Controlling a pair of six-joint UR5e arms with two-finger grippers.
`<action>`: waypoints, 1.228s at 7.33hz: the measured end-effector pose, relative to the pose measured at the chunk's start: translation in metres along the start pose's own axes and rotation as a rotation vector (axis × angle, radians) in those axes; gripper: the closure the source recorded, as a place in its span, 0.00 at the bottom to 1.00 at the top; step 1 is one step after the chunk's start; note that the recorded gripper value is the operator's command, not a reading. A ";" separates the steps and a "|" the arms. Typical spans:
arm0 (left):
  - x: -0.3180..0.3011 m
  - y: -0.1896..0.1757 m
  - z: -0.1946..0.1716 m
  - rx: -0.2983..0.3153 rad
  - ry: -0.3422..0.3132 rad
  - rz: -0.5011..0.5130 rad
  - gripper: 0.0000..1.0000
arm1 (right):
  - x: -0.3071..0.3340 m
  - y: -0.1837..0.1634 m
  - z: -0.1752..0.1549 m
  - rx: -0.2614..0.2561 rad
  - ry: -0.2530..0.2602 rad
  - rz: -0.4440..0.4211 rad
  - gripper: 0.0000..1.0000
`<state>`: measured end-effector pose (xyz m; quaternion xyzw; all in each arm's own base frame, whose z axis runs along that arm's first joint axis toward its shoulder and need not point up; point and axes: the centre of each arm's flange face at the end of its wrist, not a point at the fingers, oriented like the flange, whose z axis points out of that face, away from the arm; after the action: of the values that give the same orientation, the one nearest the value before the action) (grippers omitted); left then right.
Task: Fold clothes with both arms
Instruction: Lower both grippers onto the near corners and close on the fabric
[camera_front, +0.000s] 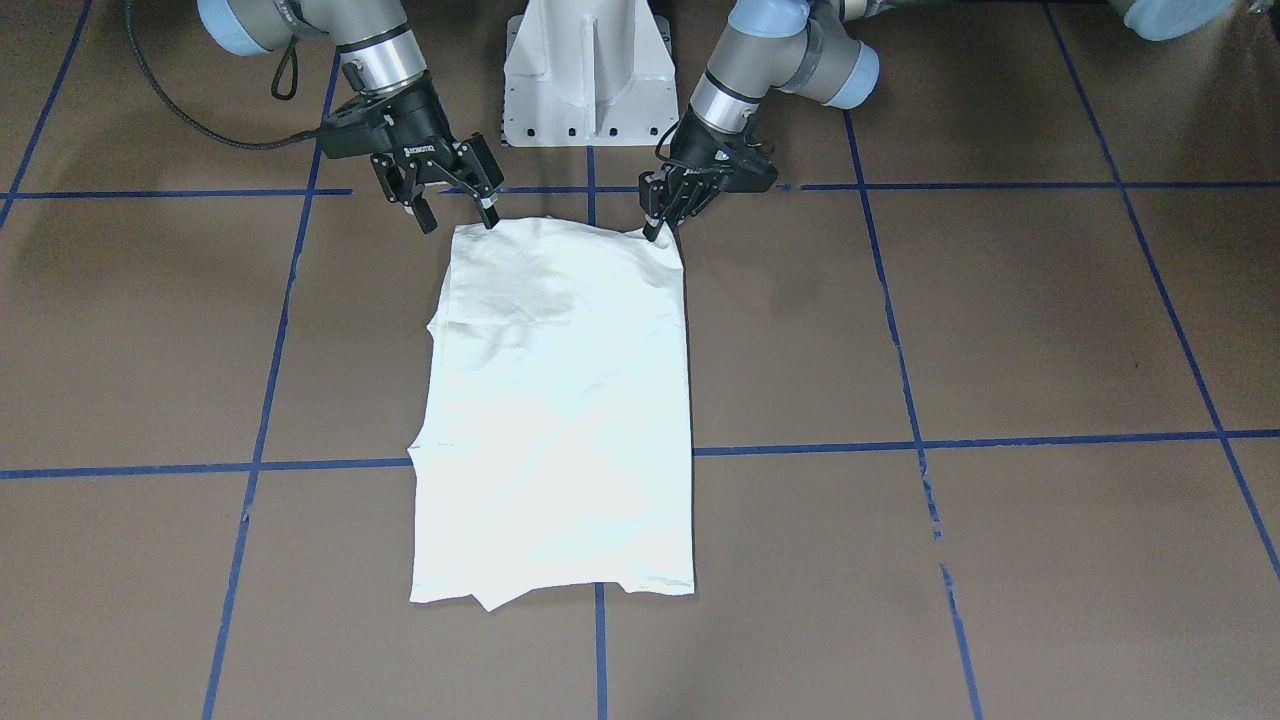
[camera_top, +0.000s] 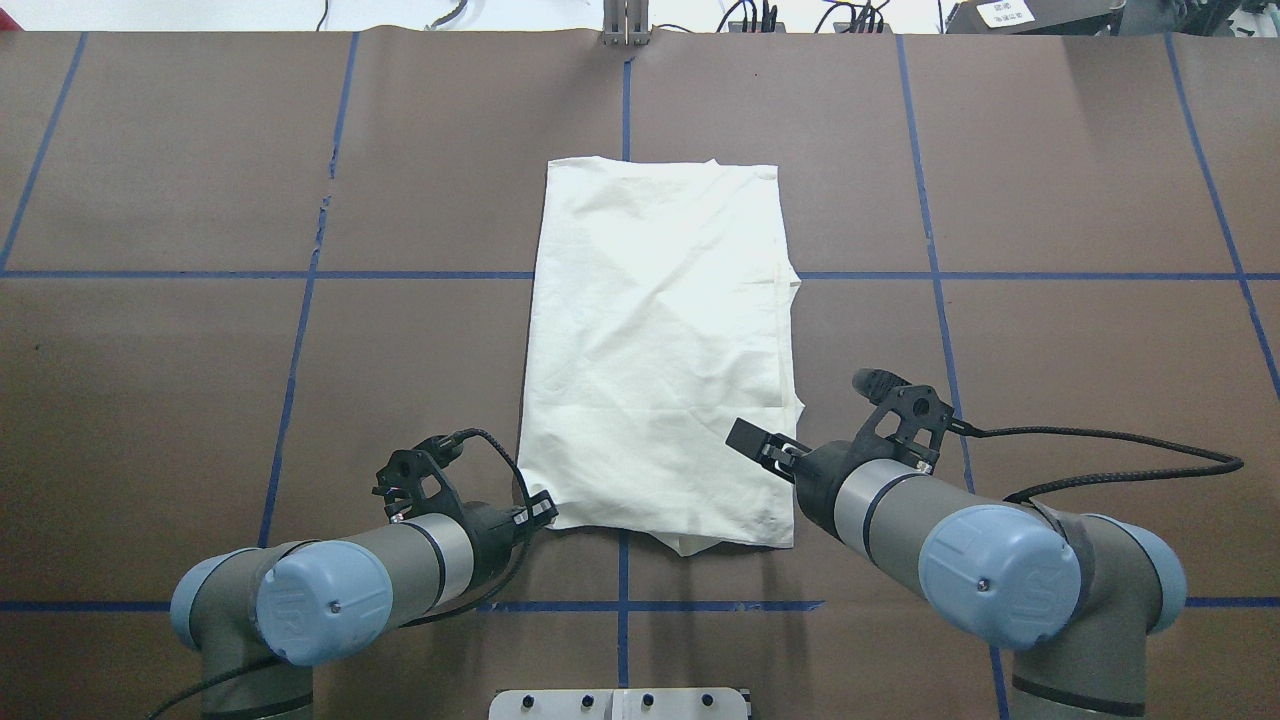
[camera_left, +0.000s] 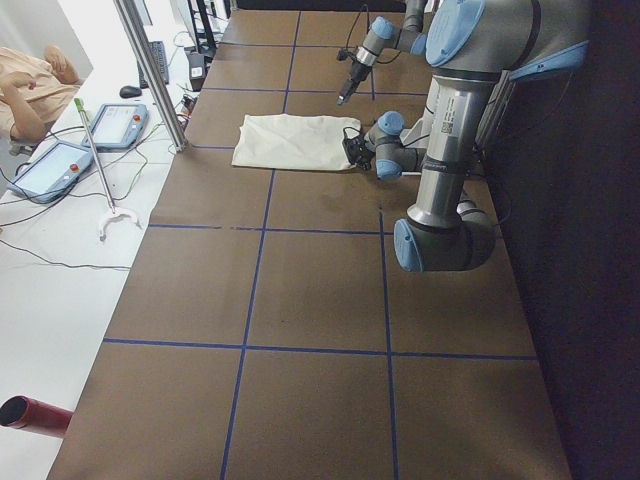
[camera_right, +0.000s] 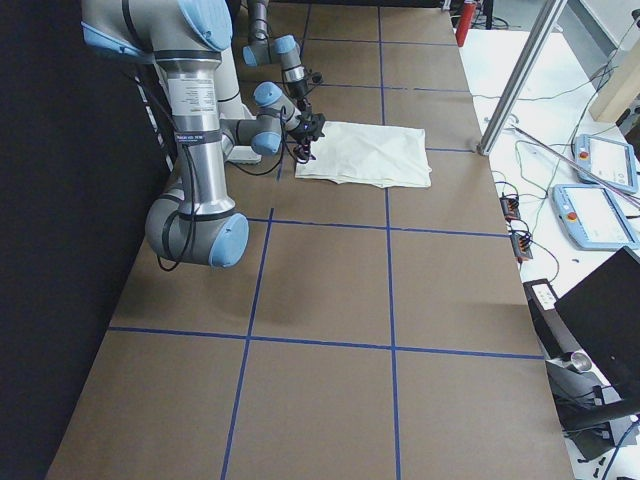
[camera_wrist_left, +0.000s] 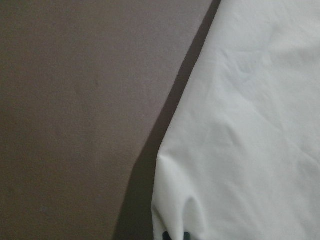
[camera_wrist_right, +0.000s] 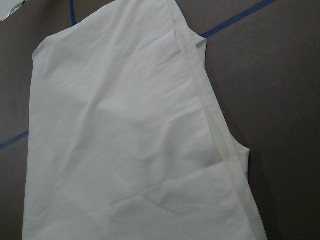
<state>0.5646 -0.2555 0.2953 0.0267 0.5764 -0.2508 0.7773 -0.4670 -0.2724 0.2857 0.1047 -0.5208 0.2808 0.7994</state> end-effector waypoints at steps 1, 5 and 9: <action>0.001 0.000 -0.001 -0.001 0.002 0.000 1.00 | -0.003 0.014 0.002 -0.011 0.034 0.073 0.22; 0.004 0.002 -0.004 -0.003 0.010 0.005 1.00 | -0.002 0.064 0.027 -0.006 0.176 0.174 0.14; 0.006 0.002 -0.006 -0.006 0.016 0.004 1.00 | 0.011 0.074 0.053 0.027 0.247 0.144 0.13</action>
<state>0.5613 -0.2541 0.2873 0.0277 0.5832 -0.2474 0.7733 -0.5465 -0.2326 0.3091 0.0425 -0.4209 0.3553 0.8336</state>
